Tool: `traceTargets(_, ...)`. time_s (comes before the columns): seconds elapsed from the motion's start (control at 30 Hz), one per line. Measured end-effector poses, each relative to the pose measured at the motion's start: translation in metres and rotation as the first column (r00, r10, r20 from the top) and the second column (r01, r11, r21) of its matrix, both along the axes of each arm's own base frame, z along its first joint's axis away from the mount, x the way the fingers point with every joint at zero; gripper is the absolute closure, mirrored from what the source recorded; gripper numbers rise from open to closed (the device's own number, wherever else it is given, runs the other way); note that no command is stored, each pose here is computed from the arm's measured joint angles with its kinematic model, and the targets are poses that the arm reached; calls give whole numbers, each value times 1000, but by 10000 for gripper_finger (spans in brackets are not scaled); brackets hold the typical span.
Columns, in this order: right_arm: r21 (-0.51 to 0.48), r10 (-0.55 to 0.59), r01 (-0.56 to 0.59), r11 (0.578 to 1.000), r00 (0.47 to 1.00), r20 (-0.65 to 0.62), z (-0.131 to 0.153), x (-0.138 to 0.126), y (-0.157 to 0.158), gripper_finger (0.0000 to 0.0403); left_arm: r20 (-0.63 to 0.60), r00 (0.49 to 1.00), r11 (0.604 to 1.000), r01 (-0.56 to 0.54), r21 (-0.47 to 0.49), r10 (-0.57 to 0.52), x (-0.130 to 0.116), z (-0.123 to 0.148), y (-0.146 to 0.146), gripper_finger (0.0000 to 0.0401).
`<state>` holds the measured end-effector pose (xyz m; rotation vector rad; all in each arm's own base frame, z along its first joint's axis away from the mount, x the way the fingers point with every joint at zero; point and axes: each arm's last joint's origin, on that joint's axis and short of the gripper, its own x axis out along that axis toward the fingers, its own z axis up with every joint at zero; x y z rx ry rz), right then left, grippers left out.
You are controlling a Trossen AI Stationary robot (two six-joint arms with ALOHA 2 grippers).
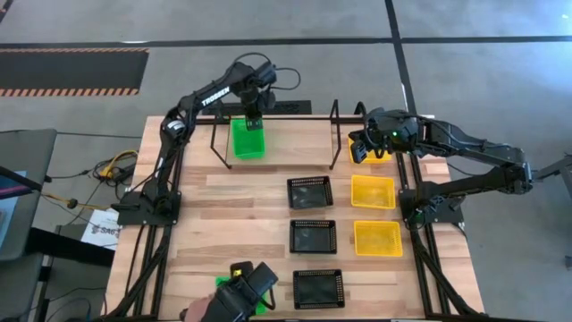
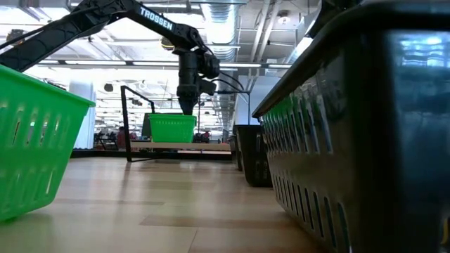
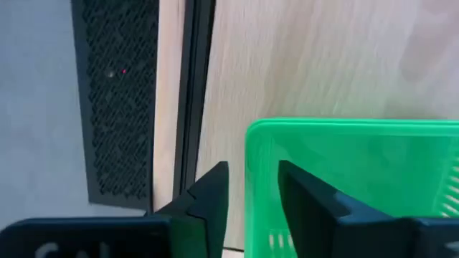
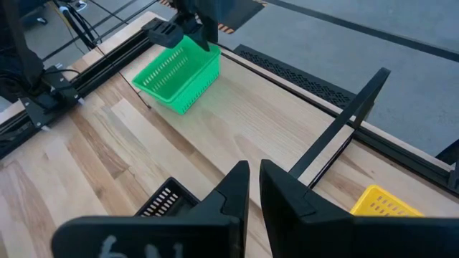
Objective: Stack baskets on shelf by color
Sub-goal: Stack the top green basket on top of the green basket on the shelf, then put the middle black basket on the shelf
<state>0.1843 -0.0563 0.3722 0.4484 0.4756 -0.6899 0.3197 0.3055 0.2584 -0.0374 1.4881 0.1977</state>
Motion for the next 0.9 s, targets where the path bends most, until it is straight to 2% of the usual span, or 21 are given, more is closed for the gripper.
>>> traceTargets(0.23,1,2,-2,1000,1000,0,0,0,0,344,7,991,990,-132,40,131,1,9,0,272)
traceTargets(0.5,-2,5,-5,1000,1000,-4,0,0,0,344,136,966,971,-230,66,220,1,59,-9,271)
traceTargets(0.77,5,9,-9,1000,999,-44,-3,-2,1,344,172,943,955,-294,41,283,-18,112,-63,271)
traceTargets(0.9,13,10,-9,1000,997,-76,-5,-4,1,344,253,926,954,-299,35,281,-21,141,-102,271)
